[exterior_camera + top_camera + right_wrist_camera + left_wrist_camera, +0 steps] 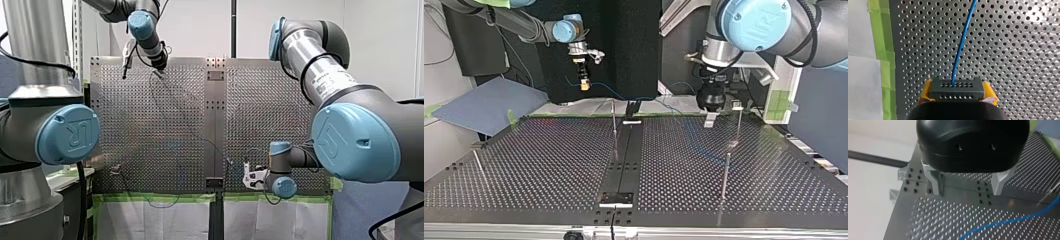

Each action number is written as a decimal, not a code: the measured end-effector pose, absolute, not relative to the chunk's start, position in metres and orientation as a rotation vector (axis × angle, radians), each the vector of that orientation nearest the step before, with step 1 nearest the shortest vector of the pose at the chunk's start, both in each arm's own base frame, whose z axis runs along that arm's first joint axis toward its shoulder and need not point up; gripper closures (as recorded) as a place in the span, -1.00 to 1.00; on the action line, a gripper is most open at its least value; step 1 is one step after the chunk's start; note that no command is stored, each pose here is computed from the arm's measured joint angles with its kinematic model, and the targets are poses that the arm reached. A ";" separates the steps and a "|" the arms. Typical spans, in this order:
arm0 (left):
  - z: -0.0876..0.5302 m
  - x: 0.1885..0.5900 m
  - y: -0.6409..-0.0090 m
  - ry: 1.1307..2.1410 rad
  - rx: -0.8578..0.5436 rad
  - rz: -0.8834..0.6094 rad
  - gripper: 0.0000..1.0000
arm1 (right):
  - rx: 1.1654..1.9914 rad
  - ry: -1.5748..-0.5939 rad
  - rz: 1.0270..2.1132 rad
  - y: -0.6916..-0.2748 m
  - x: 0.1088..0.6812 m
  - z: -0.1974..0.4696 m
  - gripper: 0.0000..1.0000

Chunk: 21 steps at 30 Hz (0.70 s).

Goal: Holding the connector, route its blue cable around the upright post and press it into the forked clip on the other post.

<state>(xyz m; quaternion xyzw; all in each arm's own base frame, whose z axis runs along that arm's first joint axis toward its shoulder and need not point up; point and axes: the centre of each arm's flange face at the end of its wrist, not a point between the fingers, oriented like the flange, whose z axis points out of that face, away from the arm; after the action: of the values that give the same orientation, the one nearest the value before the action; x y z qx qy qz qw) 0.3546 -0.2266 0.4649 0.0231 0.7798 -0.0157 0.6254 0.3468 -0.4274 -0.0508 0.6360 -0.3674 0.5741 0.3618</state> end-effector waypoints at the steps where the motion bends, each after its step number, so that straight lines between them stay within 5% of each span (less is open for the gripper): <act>1: 0.463 0.357 -0.229 1.788 0.064 -0.036 -0.98 | 1.639 -0.946 1.480 -0.427 0.347 -0.051 1.00; 21: 0.449 0.412 -0.266 1.680 0.081 -0.053 -0.98 | 1.647 -0.945 1.494 -0.426 0.349 -0.051 1.00</act>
<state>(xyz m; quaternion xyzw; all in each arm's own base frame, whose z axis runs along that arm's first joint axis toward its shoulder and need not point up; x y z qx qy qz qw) 0.4122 -0.2658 0.4489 0.0359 0.7442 -0.0237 0.6665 0.3486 -0.4263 -0.0510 0.6374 -0.3656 0.5782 0.3547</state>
